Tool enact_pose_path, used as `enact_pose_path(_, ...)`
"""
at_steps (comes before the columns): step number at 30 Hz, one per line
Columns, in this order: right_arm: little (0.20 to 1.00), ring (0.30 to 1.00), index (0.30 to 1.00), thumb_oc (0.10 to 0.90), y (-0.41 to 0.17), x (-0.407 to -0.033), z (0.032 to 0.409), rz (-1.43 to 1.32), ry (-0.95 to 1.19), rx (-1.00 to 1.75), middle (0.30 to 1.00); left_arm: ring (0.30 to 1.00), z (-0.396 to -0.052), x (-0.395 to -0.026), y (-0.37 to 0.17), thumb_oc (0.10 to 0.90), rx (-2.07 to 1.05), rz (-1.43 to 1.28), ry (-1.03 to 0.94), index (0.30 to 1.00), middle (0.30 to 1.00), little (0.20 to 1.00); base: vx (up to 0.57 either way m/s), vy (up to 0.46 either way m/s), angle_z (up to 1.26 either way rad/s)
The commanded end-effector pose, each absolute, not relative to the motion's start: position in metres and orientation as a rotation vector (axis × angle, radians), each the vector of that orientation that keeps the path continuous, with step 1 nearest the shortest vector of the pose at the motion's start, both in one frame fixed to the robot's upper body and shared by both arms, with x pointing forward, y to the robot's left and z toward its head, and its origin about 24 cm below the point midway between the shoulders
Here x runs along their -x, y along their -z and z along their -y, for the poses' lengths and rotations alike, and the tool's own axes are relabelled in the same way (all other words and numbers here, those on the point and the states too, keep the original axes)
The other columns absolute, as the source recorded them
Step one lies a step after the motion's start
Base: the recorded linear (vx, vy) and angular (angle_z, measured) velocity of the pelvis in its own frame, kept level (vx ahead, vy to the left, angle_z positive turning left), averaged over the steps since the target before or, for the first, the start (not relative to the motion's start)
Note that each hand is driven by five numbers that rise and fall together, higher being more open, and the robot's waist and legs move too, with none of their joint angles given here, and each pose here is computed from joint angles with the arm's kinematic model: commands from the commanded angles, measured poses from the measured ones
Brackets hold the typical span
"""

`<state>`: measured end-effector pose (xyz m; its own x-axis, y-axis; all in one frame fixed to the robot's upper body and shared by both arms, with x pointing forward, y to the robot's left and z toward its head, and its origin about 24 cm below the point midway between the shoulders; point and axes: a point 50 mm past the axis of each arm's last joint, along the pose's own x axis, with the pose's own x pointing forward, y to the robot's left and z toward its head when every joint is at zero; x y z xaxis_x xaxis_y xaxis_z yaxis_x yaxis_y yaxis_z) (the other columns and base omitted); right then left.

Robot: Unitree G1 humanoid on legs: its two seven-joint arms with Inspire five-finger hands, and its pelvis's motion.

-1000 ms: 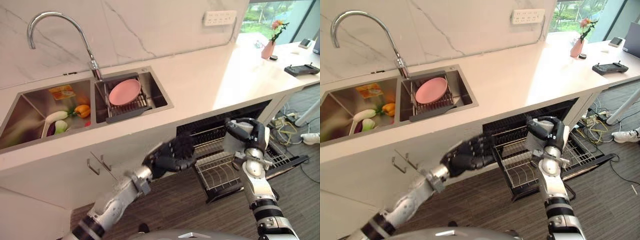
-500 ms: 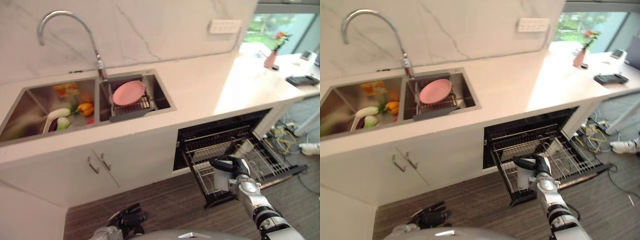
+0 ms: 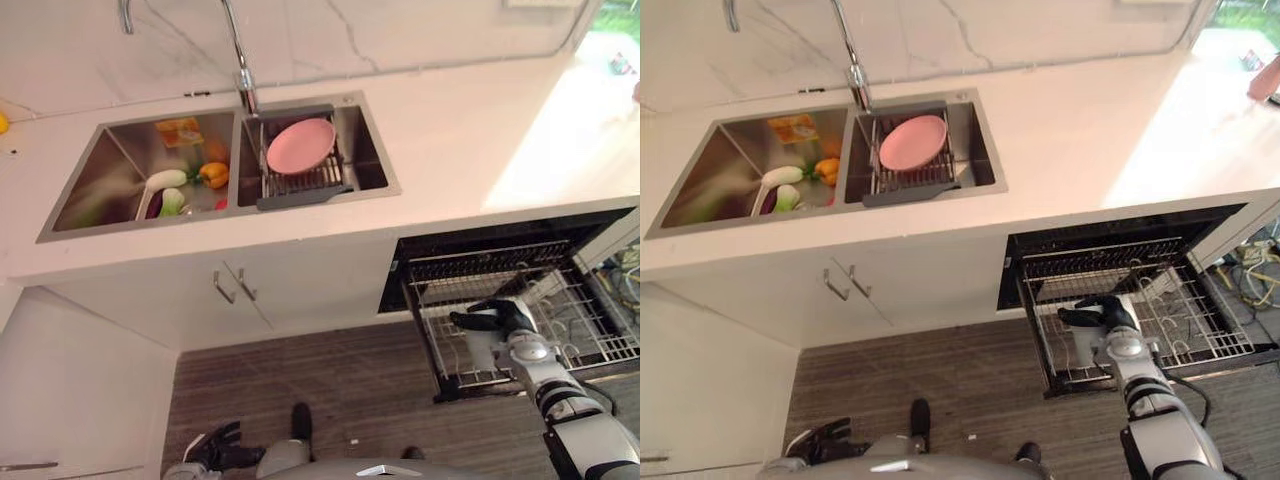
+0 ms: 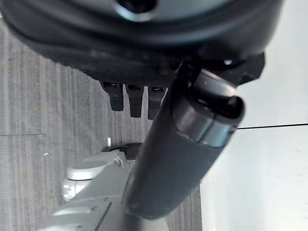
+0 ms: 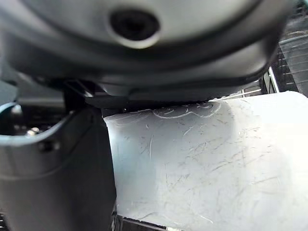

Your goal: Place the dishes in the dishwasher.

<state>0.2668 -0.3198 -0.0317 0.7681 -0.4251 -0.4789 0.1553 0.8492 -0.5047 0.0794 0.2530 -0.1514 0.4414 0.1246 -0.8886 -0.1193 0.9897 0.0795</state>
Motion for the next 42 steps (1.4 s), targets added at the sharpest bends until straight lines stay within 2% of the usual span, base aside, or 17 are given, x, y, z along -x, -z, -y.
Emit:
enact_pose_path(1, 0.900, 0.900, 0.900, 0.800, -0.039, -0.317, 0.332, -0.370, 0.388, 0.501, 0.900, 0.900, -0.268, -0.116, 0.136, 0.800, -0.084, -0.980, -0.126, 0.900, 0.900, 0.900, -0.07, 0.019, 0.10)
enact_pose_path(8, 0.900, 0.900, 0.900, 0.800, -0.041, -0.316, 0.339, -0.355, 0.503, 0.341, 0.900, 0.900, -0.253, -0.122, 0.138, 0.800, -0.097, -0.974, -0.075, 0.900, 0.900, 0.900, -0.02, 0.010, 0.03)
enact_pose_path(14, 0.900, 0.900, 0.900, 0.800, -0.039, -0.310, 0.340, -0.312, 0.518, 0.321, 0.900, 0.900, -0.259, -0.123, 0.134, 0.800, -0.175, -0.948, -0.090, 0.900, 0.900, 0.900, 0.05, -0.037, 0.03)
enact_pose_path(19, 0.900, 0.900, 0.900, 0.800, -0.077, -0.320, 0.332, -0.081, 0.495, 0.294, 0.900, 0.900, -0.261, -0.128, 0.131, 0.800, -0.157, -0.919, -0.135, 0.900, 0.900, 0.900, 0.03, -0.066, -0.10)
enact_pose_path(22, 0.900, 0.900, 0.900, 0.800, -0.089, -0.309, 0.326, 0.041, 0.478, 0.283, 0.900, 0.900, -0.264, -0.129, 0.129, 0.800, -0.184, -0.897, -0.171, 0.900, 0.900, 0.900, 0.02, -0.112, -0.14)
enact_pose_path(23, 0.900, 0.900, 0.900, 0.800, -0.093, -0.288, 0.320, 0.145, 0.482, 0.286, 0.900, 0.900, -0.265, -0.122, 0.132, 0.800, -0.169, -0.921, -0.220, 0.900, 0.900, 0.900, -0.03, -0.098, -0.12)
enact_pose_path(24, 0.900, 0.900, 0.900, 0.800, -0.093, -0.287, 0.320, 0.142, 0.483, 0.286, 0.900, 0.900, -0.266, -0.121, 0.132, 0.800, -0.172, -0.922, -0.219, 0.900, 0.900, 0.900, -0.02, -0.137, -0.07)
enact_pose_path(28, 0.900, 0.900, 0.900, 0.800, -0.095, -0.266, 0.304, 0.232, 0.427, 0.254, 0.900, 0.900, -0.269, -0.107, 0.137, 0.800, -0.171, -0.962, -0.274, 0.900, 0.900, 0.900, 0.00, -0.097, -0.19)
enact_pose_path(32, 0.900, 0.900, 0.900, 0.800, -0.100, -0.224, 0.287, 0.345, 0.350, 0.166, 0.900, 0.900, -0.264, -0.087, 0.149, 0.800, -0.180, -1.064, -0.335, 0.900, 0.900, 0.900, -0.08, -0.059, -0.03)
enact_pose_path(35, 0.900, 0.900, 0.900, 0.800, -0.107, -0.225, 0.277, 0.390, 0.308, 0.157, 0.900, 0.900, -0.259, -0.070, 0.155, 0.800, -0.219, -1.131, -0.310, 0.900, 0.900, 0.900, -0.02, 0.163, 0.34)
enact_pose_path(37, 0.900, 0.900, 0.900, 0.800, -0.120, -0.231, 0.257, 0.456, 0.200, 0.120, 0.900, 0.900, -0.256, -0.053, 0.160, 0.800, -0.275, -1.196, -0.294, 0.900, 0.900, 0.900, 0.08, 0.305, -0.07)
enact_pose_path(42, 0.900, 0.900, 0.900, 0.800, -0.132, -0.234, 0.244, 0.500, 0.078, 0.042, 0.900, 0.900, -0.254, -0.059, 0.160, 0.800, -0.290, -1.183, -0.299, 0.900, 0.900, 0.900, 0.06, 0.349, -0.02)
